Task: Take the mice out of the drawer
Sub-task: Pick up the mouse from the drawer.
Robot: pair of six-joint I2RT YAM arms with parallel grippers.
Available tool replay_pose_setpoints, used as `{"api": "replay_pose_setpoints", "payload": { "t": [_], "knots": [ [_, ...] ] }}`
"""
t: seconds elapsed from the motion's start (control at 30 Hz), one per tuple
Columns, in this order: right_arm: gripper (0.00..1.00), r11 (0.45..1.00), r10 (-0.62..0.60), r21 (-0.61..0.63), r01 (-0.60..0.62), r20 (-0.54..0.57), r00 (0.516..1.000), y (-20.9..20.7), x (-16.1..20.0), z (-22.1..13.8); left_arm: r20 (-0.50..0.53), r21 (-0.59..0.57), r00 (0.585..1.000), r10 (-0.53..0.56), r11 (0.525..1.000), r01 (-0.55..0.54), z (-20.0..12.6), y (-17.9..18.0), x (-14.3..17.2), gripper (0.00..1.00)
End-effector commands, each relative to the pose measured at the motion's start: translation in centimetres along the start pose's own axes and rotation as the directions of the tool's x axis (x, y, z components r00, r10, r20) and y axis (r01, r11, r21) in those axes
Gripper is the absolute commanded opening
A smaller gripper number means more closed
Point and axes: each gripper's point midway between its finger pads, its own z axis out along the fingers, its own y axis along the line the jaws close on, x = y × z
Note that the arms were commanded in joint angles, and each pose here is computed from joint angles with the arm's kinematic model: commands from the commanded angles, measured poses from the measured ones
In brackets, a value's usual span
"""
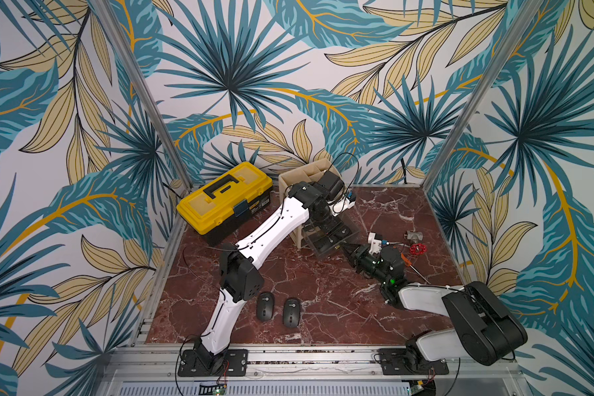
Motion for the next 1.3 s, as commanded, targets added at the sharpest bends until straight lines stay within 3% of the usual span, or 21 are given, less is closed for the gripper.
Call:
{"api": "replay_pose_setpoints", "payload": {
  "t": [0.0,0.4,0.9,1.27],
  "knots": [
    [0.07,0.997,-0.026,0.068,0.027,-0.015,1.0,-2.0,0.6,-0.6,0.014,-0.017,1.0,0.017,1.0,-0.016,-1.0,0.0,-0.5,0.63],
    [0.07,0.998,-0.026,0.053,0.027,-0.016,1.0,-1.7,0.5,-0.2,-0.062,0.082,0.998,0.014,0.997,-0.009,1.6,-1.5,1.7,0.68],
    [0.07,0.998,-0.025,0.056,0.026,-0.017,1.0,-1.8,0.5,-0.3,-0.132,0.027,0.991,0.001,1.0,0.002,4.8,-0.5,3.4,0.67],
    [0.07,0.998,-0.024,0.055,0.025,-0.019,1.0,-1.8,0.6,-0.2,-0.17,0.107,0.985,0.012,0.994,0.007,6.3,-1.9,4.6,0.71]
  ]
}}
